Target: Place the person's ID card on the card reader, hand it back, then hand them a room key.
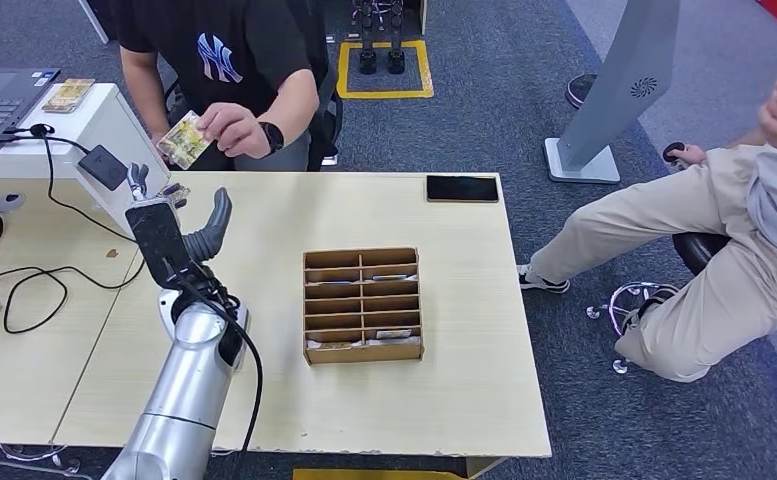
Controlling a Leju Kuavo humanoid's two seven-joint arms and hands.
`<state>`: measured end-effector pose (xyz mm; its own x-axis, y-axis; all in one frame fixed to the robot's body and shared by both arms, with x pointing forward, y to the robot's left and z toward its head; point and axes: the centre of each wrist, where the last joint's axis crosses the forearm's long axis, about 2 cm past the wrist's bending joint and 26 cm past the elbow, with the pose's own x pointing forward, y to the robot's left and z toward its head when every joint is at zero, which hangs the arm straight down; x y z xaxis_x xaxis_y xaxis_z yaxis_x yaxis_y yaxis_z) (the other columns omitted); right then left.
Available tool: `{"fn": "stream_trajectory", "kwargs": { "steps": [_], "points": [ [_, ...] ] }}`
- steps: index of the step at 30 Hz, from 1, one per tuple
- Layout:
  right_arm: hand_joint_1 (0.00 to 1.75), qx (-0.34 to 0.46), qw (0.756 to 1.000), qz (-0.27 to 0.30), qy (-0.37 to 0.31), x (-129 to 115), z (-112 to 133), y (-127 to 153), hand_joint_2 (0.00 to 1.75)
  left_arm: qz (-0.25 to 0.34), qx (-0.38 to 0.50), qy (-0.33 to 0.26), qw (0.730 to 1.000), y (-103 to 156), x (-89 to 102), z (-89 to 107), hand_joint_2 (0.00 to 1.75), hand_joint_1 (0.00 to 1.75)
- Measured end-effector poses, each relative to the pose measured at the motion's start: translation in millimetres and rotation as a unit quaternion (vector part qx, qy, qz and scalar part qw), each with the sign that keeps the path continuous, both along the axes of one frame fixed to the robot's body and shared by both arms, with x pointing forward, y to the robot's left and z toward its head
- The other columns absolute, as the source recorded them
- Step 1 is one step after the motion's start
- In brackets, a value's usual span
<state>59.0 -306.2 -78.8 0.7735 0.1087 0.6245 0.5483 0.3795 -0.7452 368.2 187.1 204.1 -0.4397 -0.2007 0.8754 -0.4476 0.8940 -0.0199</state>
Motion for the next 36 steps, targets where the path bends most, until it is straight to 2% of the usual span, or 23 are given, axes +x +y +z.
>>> {"fn": "stream_trajectory", "kwargs": {
  "steps": [3,7,10,14,18,24,28,36],
  "points": [
    [0.0,0.001,1.0,0.0,0.0,0.1,-0.2,0.6,1.75,0.001,0.003,0.002,1.0,1.3,0.3,-1.8,1.75,0.0],
    [0.0,0.002,1.0,0.0,0.0,0.1,-0.4,1.0,1.75,0.002,0.006,0.004,1.0,2.6,0.4,-3.3,0.0,0.0],
    [0.0,0.004,1.0,-0.005,-0.002,0.0,-0.6,1.4,1.75,0.003,0.012,0.004,1.0,3.3,-1.1,-5.4,0.0,0.0],
    [0.0,0.006,1.0,-0.015,-0.006,-0.5,-0.8,1.6,1.75,0.003,0.025,-0.009,1.0,2.9,-9.9,-7.7,1.75,0.0],
    [0.0,0.007,1.0,-0.024,-0.01,-1.3,-1.0,1.8,1.75,-0.001,0.05,-0.049,0.998,0.6,-25.5,-5.5,1.75,0.0],
    [0.0,0.009,0.999,-0.036,-0.013,-3.3,-1.3,1.8,1.75,-0.012,0.074,-0.116,0.99,0.4,-61.9,-5.1,1.75,0.0],
    [0.0,0.008,0.999,-0.039,-0.013,-4.2,-1.2,1.2,1.75,-0.027,0.068,-0.138,0.988,-0.3,-83.6,-5.1,1.75,0.0],
    [0.0,0.007,0.999,-0.039,-0.013,-4.5,-1.1,1.0,1.75,-0.038,0.066,-0.153,0.985,0.2,-97.2,-1.8,1.75,0.0]
  ]
}}
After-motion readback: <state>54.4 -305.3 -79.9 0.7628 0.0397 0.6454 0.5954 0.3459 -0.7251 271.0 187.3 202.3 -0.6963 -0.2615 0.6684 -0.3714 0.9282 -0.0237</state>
